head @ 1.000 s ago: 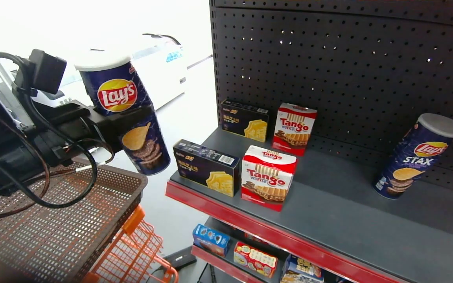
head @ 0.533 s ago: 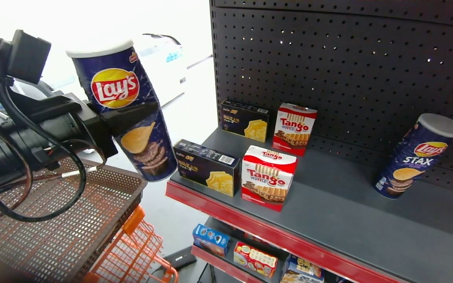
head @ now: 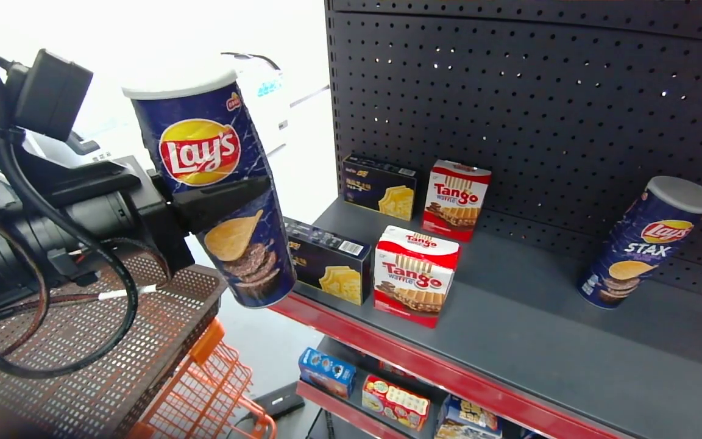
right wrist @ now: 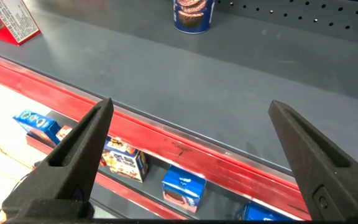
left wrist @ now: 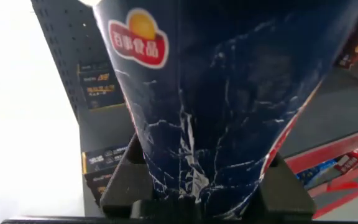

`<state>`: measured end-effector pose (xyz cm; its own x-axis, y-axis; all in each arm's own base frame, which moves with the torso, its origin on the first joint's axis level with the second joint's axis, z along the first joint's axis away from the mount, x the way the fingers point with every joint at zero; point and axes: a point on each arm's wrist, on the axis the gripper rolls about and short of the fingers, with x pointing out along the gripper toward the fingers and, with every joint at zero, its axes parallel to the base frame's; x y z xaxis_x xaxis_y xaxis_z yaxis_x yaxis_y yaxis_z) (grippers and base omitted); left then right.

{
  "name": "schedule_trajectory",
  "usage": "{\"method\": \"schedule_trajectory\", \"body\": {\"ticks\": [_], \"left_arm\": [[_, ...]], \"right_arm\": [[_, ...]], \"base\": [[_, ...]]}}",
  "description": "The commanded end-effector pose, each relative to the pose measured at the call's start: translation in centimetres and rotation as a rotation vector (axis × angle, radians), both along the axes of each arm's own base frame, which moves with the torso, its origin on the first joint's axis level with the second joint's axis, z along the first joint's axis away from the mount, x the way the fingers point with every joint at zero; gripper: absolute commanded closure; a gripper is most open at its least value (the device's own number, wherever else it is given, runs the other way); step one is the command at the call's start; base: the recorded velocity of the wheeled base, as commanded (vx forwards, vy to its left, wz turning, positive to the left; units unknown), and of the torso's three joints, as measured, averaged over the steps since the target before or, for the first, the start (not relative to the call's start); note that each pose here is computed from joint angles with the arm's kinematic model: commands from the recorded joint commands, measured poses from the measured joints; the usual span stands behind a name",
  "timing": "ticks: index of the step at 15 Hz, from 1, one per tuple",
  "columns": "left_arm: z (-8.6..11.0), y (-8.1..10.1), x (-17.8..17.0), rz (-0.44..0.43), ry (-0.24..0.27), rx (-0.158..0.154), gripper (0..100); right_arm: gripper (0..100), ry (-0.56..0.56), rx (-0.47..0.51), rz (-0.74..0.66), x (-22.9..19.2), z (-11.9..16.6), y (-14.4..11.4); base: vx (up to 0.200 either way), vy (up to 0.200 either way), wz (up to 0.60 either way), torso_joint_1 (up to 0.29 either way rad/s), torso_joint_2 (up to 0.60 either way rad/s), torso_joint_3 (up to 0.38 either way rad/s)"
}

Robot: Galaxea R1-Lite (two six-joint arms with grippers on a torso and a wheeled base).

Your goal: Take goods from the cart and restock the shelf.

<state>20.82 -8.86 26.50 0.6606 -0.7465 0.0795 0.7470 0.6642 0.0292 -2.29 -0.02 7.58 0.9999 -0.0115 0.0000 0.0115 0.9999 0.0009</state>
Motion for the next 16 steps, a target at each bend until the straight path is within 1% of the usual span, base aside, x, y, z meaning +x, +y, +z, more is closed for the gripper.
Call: {"method": "schedule_trajectory", "body": {"ticks": [1,2,3,9,10,11,15,16], "left_arm": [[-0.6,-0.2,-1.1,-0.025,0.013,0.004,100],[-1.3,-0.4,-2.0,-0.053,0.030,0.011,100],[-1.4,-0.5,-2.6,-0.065,0.030,0.012,100],[-0.8,-0.6,-2.8,-0.083,0.003,0.003,100],[-0.8,-0.6,-2.9,-0.137,-0.002,0.007,100],[-0.8,-0.5,-2.9,-0.163,-0.004,0.010,100],[-0.5,-0.7,-3.0,-0.178,-0.016,0.008,100],[-0.4,-0.7,-3.1,-0.190,-0.018,0.008,100]], "right_arm": [[0,0.003,-0.001,0.002,0.0,0.0,0.0],[0,0.002,-0.001,0.002,0.0,0.0,0.0],[0,0.002,-0.001,0.002,0.0,0.0,0.0],[0,0.003,-0.002,0.002,0.0,0.0,0.0],[0,0.002,-0.002,0.002,0.0,0.0,0.0],[0,0.002,-0.002,0.002,0.0,0.0,0.0],[0,0.002,-0.002,0.002,0.0,0.0,0.0],[0,0.002,-0.002,0.002,0.0,0.0,0.0]], "base": [[0.000,0.000,0.00,0.000,0.00,0.000],[0.000,0.000,0.00,0.000,0.00,0.000],[0.000,0.000,0.00,0.000,0.00,0.000],[0.000,0.000,0.00,0.000,0.00,0.000],[0.000,0.000,0.00,0.000,0.00,0.000],[0.000,0.000,0.00,0.000,0.00,0.000],[0.000,0.000,0.00,0.000,0.00,0.000],[0.000,0.000,-0.60,0.007,0.01,0.002]]}}
